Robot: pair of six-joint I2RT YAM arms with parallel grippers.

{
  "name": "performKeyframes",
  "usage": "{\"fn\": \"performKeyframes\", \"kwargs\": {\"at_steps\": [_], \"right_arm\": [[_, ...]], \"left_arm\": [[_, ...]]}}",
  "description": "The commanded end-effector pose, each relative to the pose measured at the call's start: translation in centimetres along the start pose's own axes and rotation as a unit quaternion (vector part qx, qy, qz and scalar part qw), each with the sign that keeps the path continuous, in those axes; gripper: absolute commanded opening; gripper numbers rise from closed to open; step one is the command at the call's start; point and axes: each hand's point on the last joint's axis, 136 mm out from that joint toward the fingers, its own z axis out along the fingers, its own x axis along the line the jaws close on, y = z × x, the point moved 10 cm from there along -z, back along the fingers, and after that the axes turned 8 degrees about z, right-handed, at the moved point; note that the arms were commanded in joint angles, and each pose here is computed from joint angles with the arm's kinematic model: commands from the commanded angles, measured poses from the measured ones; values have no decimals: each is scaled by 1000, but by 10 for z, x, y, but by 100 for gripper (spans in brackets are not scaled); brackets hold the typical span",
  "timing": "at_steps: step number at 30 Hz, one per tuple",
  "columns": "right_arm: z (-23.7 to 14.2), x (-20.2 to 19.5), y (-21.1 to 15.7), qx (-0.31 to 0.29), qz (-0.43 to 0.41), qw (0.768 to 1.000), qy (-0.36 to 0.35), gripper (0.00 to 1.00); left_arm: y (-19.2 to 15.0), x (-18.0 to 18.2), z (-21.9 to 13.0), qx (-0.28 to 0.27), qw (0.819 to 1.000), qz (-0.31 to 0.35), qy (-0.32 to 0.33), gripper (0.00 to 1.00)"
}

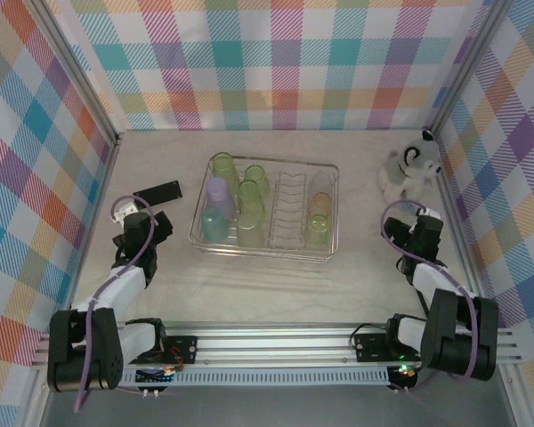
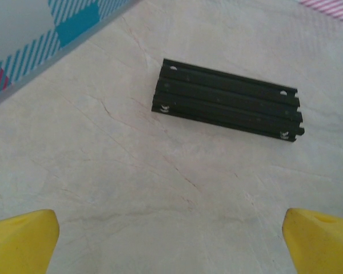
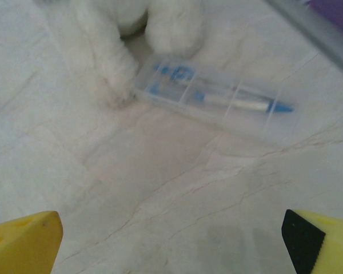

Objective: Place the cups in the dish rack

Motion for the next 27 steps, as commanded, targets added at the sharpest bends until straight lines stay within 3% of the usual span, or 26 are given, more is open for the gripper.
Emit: {"fn": "performKeyframes", "kwargs": {"at_steps": [1, 5, 10, 16, 22, 23, 27], "right_arm": [[1, 15, 24, -74, 12, 994, 74, 99], [12, 19, 27, -77, 14, 992, 97, 99], [24, 32, 25, -89, -3, 978, 186, 99], [20, 39, 22, -90, -34, 975, 198, 99], [30, 80, -10, -98, -175, 943, 267, 99], [29, 80, -7, -71, -173, 951, 247, 99], [38, 75, -1, -80, -140, 966, 203, 99]], "left_arm": [[8, -3, 5, -36, 999, -10, -24, 100], [4, -6, 10, -34, 998, -12, -47, 100], [2, -8, 10, -46, 997, -10, -61, 100], [1, -11, 12, -74, 994, -2, -85, 100], [-1, -13, 19, -101, 991, 3, -93, 100], [-1, -14, 20, -104, 990, 5, -99, 100], [-6, -20, 29, -111, 986, 14, -123, 100]]}}
